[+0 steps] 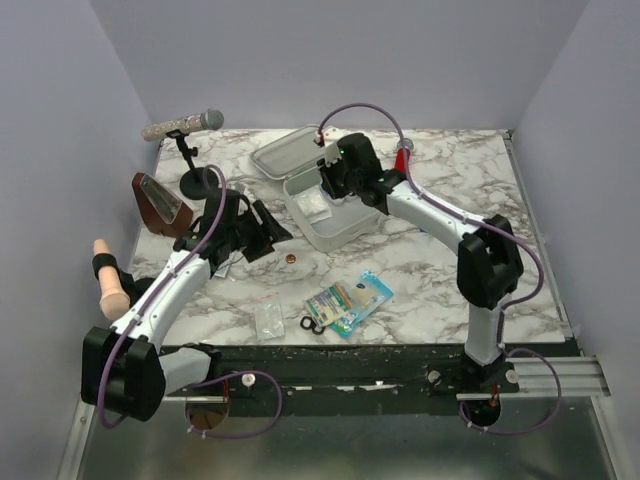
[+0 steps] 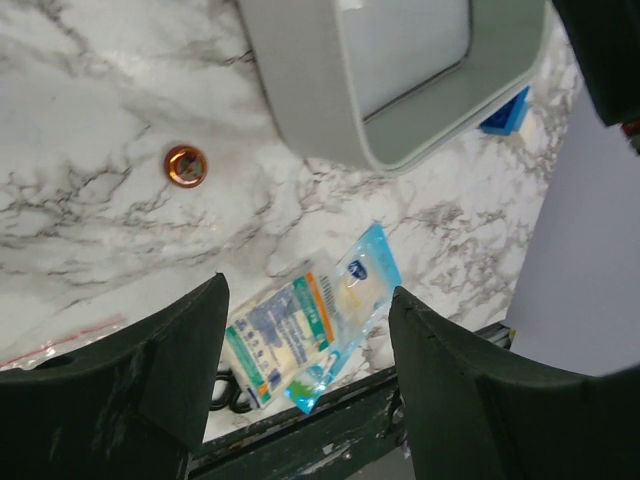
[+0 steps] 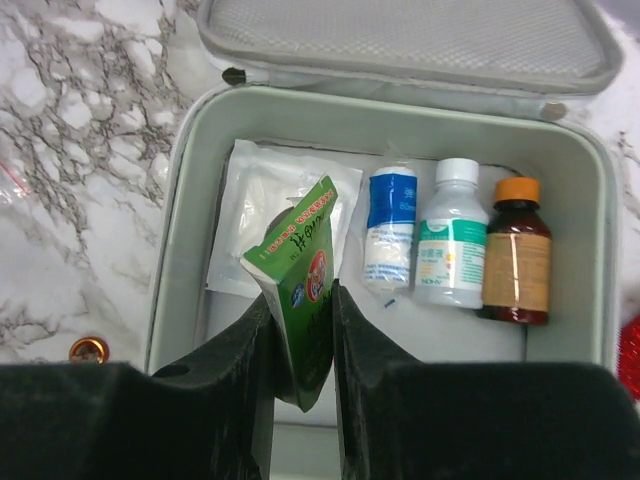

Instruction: Organize the medicine kit

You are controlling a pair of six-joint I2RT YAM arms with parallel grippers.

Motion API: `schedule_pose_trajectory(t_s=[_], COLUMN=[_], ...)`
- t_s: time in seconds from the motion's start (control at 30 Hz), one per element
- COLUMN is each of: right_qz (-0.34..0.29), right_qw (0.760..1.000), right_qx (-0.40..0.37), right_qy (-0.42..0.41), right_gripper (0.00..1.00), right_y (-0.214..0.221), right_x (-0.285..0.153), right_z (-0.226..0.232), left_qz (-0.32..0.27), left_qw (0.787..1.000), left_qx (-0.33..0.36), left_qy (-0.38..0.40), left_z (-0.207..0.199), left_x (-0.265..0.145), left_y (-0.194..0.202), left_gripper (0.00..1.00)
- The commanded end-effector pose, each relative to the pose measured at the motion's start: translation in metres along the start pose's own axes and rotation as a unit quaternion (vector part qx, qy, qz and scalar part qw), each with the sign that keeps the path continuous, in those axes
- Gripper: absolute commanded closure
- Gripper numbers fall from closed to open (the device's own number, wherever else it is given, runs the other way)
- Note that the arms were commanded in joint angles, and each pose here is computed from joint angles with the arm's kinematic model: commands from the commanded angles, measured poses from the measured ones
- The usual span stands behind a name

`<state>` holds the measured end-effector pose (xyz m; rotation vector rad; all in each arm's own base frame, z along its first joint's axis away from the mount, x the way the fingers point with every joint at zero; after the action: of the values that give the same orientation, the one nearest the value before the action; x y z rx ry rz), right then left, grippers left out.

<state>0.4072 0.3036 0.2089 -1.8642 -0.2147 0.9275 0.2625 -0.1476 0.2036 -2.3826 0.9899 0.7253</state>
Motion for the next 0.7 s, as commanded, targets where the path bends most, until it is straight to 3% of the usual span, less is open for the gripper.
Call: schedule_pose_trajectory(t_s=[0.0, 0.23, 0.67], right_qz=[0.052, 0.067, 0.112], right_qw=[0.998, 0.996, 0.994], right_qx=[-0.02, -0.01, 0.003], right_qy=[-0.042, -0.052, 0.005], right_gripper=[0.69, 0.68, 0.58], right_y=[0.023, 0.037, 0.052], right_x=[0.03, 0.059, 0.098], right_z=[0.006, 0.008, -0.008], left_qz=[-0.02, -0.023, -0.021], left_qw=[1.0, 0.999, 0.997], left_qx=[0.008, 0.017, 0.022], left_qy=[-0.016, -0.045, -0.075], left_z=[0.026, 0.049, 0.067], left_x=[-0.001, -0.005, -0.002], left_y=[0.008, 0.017, 0.022], left_gripper=[0.27, 0.27, 0.27])
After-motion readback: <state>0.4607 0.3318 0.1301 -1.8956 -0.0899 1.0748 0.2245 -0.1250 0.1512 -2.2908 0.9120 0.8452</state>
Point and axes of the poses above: each gripper's point midway between its finger pads, its own x axis out along the fingers, its own z axis along the line the jaws close on, y = z × x, the point moved 5 cm from there along -x, back along the fingers, and after that the axes turned 10 degrees about -x, right-handed, at the moved point
